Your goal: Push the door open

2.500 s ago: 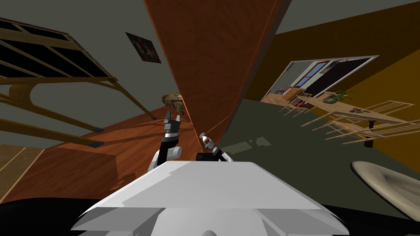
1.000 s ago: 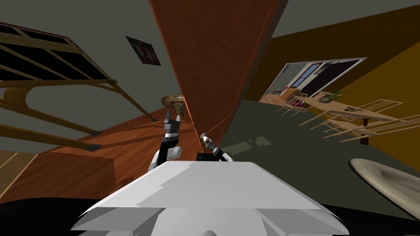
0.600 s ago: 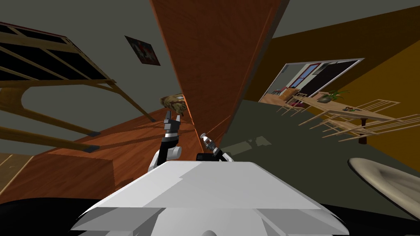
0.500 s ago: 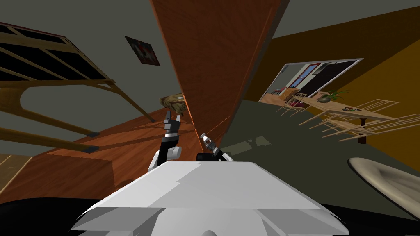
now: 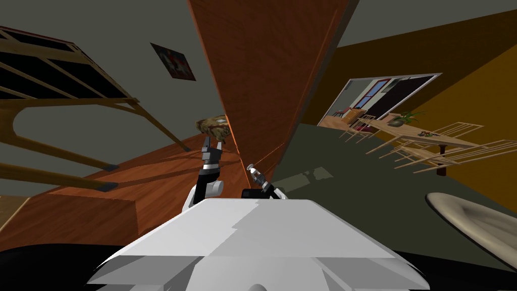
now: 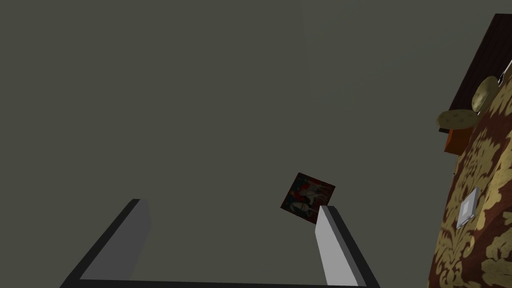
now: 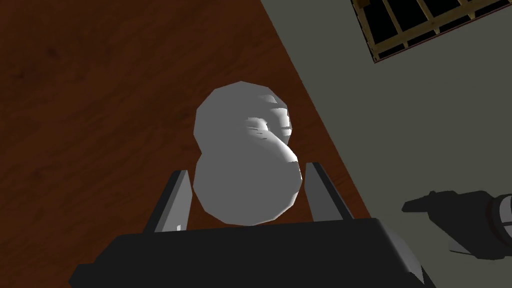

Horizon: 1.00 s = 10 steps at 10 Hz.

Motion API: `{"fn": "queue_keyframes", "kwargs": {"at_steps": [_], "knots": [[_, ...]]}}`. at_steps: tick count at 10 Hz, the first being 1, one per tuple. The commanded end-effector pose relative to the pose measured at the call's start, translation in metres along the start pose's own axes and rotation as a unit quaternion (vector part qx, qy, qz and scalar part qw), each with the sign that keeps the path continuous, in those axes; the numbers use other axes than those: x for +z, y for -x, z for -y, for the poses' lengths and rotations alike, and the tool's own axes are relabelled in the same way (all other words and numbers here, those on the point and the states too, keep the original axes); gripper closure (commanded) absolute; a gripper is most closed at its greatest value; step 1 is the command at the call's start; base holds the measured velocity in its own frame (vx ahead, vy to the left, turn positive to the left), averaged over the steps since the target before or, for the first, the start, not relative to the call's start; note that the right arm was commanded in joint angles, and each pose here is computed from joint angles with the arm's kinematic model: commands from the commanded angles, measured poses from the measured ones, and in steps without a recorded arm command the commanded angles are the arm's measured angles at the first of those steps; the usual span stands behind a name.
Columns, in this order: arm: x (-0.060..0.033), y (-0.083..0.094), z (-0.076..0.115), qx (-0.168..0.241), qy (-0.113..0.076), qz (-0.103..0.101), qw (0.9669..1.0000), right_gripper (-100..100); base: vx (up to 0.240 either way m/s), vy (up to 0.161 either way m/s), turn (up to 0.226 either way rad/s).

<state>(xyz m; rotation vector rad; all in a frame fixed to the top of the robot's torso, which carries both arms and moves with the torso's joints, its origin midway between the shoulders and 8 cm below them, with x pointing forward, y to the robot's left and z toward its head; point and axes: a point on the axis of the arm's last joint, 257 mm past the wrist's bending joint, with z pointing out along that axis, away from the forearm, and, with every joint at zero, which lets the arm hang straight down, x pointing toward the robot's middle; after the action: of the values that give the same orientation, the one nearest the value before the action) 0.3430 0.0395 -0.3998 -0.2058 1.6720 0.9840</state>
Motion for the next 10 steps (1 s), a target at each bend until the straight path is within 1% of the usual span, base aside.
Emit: {"fn": "queue_keyframes", "kwargs": {"at_steps": [1, 2, 3, 5, 6, 7, 8, 10], "knots": [[0.0022, 0.0074, 0.0049, 0.015, -0.002, 0.008, 0.9999, 100, 0.021, 0.030, -0.013], [0.0023, 0.0082, 0.0059, 0.036, -0.002, 0.009, 0.9993, 100, 0.024, 0.044, -0.028], [0.0023, 0.0082, 0.0059, 0.038, -0.002, 0.009, 0.9992, 100, 0.018, 0.036, -0.009], [0.0028, 0.0101, 0.0077, 0.077, -0.004, 0.012, 0.9969, 100, 0.026, 0.042, -0.044], [0.0028, 0.0101, 0.0077, 0.085, -0.004, 0.012, 0.9963, 100, 0.031, 0.040, -0.016], [0.0031, 0.0110, 0.0087, 0.106, -0.004, 0.013, 0.9943, 100, 0.035, 0.036, -0.018], [0.0031, 0.0110, 0.0087, 0.109, -0.004, 0.013, 0.9939, 100, 0.028, 0.031, -0.015], [0.0036, 0.0129, 0.0108, 0.149, -0.005, 0.017, 0.9887, 100, 0.035, 0.052, -0.042]]}}
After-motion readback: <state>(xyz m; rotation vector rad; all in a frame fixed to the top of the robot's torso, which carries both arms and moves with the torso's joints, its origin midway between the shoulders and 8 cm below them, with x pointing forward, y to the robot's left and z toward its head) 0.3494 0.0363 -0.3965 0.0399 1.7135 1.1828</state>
